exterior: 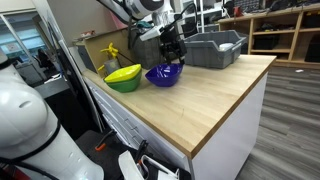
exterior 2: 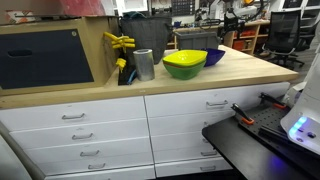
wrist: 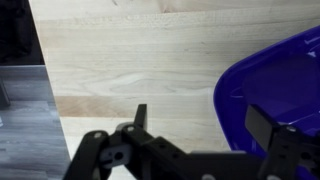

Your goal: Move the blue bowl forward, then put it in the yellow bowl, then move the bowls to the left

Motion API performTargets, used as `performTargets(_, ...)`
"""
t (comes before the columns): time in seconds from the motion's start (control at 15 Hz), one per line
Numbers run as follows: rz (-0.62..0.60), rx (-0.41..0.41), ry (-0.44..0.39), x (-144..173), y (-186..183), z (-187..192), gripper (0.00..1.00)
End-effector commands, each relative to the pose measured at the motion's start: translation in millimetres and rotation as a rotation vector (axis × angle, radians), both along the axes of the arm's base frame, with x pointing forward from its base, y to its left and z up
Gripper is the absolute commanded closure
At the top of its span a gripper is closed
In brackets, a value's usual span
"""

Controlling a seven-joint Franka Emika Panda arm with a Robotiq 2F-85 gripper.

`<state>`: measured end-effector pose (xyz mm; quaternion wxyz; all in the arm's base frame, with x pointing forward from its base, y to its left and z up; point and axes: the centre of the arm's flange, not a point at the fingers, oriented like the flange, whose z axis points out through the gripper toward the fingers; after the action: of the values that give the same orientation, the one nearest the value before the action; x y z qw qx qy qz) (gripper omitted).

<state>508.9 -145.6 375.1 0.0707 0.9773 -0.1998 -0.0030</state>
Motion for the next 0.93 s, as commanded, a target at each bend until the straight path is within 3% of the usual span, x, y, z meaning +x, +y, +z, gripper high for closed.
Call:
performTargets(0.0, -0.094, 0.024, -0.05, -20.6, 0.8, -16.9, 0.0)
performTargets(0.53, -0.177, 0.028, -0.163, -9.1, -5.0, -25.7, 0.0)
performTargets(0.87, -0.194, 0.04, -0.157, -9.3, 0.0, -34.5, 0.0)
